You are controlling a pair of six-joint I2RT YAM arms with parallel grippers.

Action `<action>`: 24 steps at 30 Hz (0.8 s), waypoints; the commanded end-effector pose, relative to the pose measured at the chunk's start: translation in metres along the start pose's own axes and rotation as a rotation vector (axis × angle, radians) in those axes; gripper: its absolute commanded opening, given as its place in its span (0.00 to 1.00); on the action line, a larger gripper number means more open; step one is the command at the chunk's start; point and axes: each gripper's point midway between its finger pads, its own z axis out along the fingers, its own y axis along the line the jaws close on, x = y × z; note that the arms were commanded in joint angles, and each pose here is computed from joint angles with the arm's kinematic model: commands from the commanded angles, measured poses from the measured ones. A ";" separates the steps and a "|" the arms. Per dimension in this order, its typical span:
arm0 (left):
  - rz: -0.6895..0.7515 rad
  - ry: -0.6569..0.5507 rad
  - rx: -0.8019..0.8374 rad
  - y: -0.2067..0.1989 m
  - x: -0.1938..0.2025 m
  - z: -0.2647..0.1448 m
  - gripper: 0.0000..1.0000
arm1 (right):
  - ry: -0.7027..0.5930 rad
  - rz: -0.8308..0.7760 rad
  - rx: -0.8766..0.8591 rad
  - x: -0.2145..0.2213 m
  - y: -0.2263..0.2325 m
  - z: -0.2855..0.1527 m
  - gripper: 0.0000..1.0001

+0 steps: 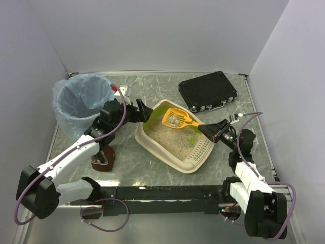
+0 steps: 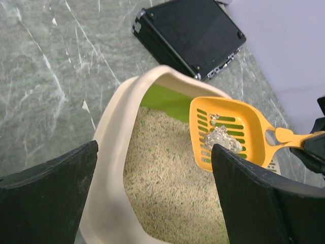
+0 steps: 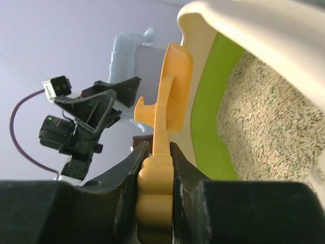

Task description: Clean the litter box

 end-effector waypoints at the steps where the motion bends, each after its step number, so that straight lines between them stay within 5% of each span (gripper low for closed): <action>1: -0.020 -0.023 0.035 -0.010 -0.004 -0.008 0.97 | -0.028 -0.097 -0.047 -0.014 0.024 0.001 0.00; 7: -0.002 -0.007 0.006 -0.004 0.008 -0.005 0.97 | -0.012 -0.080 -0.093 -0.010 0.035 0.001 0.00; 15: 0.114 0.186 -0.234 0.034 0.050 0.028 0.97 | -0.022 -0.097 -0.120 -0.011 0.046 -0.002 0.00; 24: 0.165 0.242 -0.287 0.043 0.071 0.033 0.74 | -0.035 -0.103 -0.139 -0.017 0.055 -0.001 0.00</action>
